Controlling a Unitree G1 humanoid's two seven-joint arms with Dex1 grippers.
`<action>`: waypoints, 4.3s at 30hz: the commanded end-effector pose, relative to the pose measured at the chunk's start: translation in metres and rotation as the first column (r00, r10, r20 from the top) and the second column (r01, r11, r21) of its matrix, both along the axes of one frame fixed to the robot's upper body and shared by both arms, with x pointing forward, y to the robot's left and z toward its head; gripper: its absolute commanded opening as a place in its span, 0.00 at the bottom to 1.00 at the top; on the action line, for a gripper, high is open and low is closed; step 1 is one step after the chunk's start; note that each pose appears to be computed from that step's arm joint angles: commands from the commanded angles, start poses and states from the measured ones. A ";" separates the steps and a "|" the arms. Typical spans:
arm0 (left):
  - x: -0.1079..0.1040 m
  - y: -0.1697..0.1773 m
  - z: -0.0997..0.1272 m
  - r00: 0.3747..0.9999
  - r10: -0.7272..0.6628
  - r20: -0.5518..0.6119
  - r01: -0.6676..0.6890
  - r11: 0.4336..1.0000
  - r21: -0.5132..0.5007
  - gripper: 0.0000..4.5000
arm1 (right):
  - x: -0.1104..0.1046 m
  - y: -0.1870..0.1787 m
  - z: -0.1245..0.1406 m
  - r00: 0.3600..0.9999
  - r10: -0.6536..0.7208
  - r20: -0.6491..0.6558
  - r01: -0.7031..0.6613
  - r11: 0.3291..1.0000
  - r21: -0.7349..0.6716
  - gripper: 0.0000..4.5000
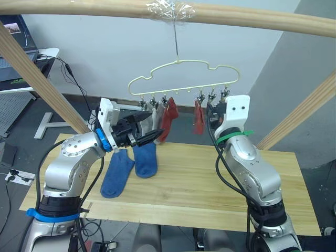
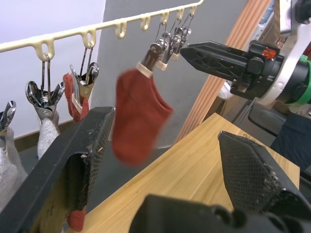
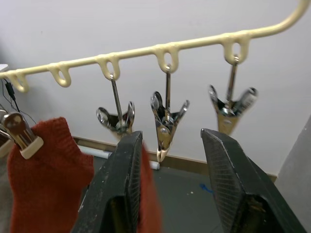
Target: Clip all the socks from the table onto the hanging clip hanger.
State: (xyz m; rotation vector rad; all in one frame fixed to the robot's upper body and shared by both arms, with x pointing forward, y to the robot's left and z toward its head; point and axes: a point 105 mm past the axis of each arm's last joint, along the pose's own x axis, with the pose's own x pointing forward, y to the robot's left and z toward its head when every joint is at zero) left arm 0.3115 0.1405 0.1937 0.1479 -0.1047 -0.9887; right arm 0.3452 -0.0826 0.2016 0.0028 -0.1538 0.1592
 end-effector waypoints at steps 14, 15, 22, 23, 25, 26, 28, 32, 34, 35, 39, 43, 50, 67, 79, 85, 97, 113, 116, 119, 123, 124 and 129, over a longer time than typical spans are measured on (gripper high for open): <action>-0.006 -0.008 0.023 0.996 -0.018 0.090 0.021 0.999 -0.034 0.87 | 0.013 -0.003 0.017 0.998 -0.030 0.062 0.027 0.999 0.039 0.44; -0.006 -0.008 0.025 0.995 -0.021 0.093 0.025 0.999 -0.040 0.87 | 0.014 -0.002 0.018 0.998 -0.029 0.063 0.026 0.999 0.040 0.44; -0.007 -0.010 0.032 0.994 -0.031 0.105 0.038 0.997 -0.065 0.87 | 0.020 0.006 0.017 0.998 -0.006 0.058 0.003 0.999 0.054 0.44; -0.007 -0.010 0.033 0.994 -0.031 0.106 0.038 0.997 -0.067 0.87 | 0.021 0.006 0.017 0.998 -0.007 0.058 0.004 0.998 0.055 0.44; -0.008 -0.011 0.033 0.994 -0.032 0.104 0.039 0.997 -0.070 0.87 | 0.023 0.003 0.017 0.998 -0.016 0.055 0.013 0.998 0.058 0.44; -0.009 -0.012 0.033 0.994 -0.033 0.104 0.040 0.997 -0.070 0.87 | 0.024 0.002 0.016 0.998 -0.021 0.053 0.018 0.998 0.058 0.44; -0.010 -0.011 0.032 0.994 -0.032 0.100 0.039 0.997 -0.072 0.87 | 0.025 0.000 0.016 0.998 -0.026 0.052 0.023 0.998 0.061 0.44; -0.009 -0.011 0.031 0.995 -0.026 0.098 0.034 0.997 -0.074 0.87 | 0.025 -0.003 0.015 0.998 -0.034 0.046 0.031 0.997 0.067 0.44; -0.009 -0.012 0.033 0.995 -0.026 0.101 0.034 0.996 -0.079 0.87 | 0.026 -0.003 0.015 0.998 -0.037 0.047 0.034 0.997 0.068 0.44; -0.009 -0.013 0.034 0.994 -0.028 0.104 0.037 0.996 -0.083 0.87 | 0.026 -0.003 0.016 0.998 -0.035 0.049 0.032 0.997 0.068 0.44; -0.011 -0.015 0.038 0.993 -0.051 0.106 0.063 0.992 -0.106 0.87 | 0.029 0.003 0.019 0.998 -0.014 0.058 0.010 0.997 0.074 0.44; -0.013 -0.017 0.042 0.992 -0.070 0.108 0.083 0.988 -0.127 0.87 | 0.031 0.009 0.022 0.998 0.010 0.062 -0.015 0.996 0.084 0.44; -0.017 -0.017 0.040 0.992 -0.071 0.108 0.085 0.988 -0.126 0.87 | 0.032 0.010 0.022 0.998 0.015 0.058 -0.021 0.995 0.096 0.44; -0.018 -0.021 0.035 0.992 -0.073 0.107 0.086 0.988 -0.126 0.87 | 0.034 0.004 0.022 0.998 0.016 0.055 -0.022 0.994 0.104 0.00; 0.017 0.033 -0.099 0.956 0.292 -0.036 -0.273 0.926 0.260 1.00 | 0.017 -0.008 0.014 0.945 0.285 -0.158 -0.271 0.957 0.105 0.00; 0.044 0.028 -0.139 0.943 0.331 -0.042 -0.289 0.872 0.395 1.00 | 0.012 -0.011 0.008 0.923 0.319 -0.216 -0.303 0.947 0.104 0.00; 0.059 0.029 -0.192 0.907 0.413 -0.080 -0.294 0.757 0.583 1.00 | 0.011 -0.019 0.013 0.933 0.286 -0.220 -0.265 0.957 0.121 0.00; 0.018 0.020 -0.233 0.824 0.355 -0.441 -0.078 0.843 0.533 0.42 | 0.012 -0.031 0.015 0.940 0.249 -0.232 -0.224 0.966 0.128 0.00; 0.008 0.008 -0.231 0.842 0.286 -0.458 -0.023 0.867 0.498 0.24 | 0.013 -0.033 0.014 0.941 0.245 -0.234 -0.220 0.967 0.128 0.00; -0.001 -0.008 -0.222 0.873 0.185 -0.452 0.040 0.895 0.444 0.05 | 0.013 -0.035 0.013 0.941 0.241 -0.238 -0.216 0.968 0.127 0.00; -0.013 -0.034 -0.192 0.924 -0.006 -0.383 0.147 0.928 0.341 0.01 | 0.013 -0.041 0.011 0.937 0.241 -0.253 -0.212 0.968 0.137 0.00; -0.014 -0.039 -0.183 0.934 -0.041 -0.355 0.163 0.933 0.320 0.01 | 0.013 -0.043 0.011 0.936 0.241 -0.257 -0.213 0.968 0.135 0.00; -0.017 -0.057 -0.143 0.955 -0.190 -0.229 0.238 0.950 0.203 0.01 | 0.016 -0.059 0.015 0.930 0.238 -0.281 -0.199 0.967 0.160 0.00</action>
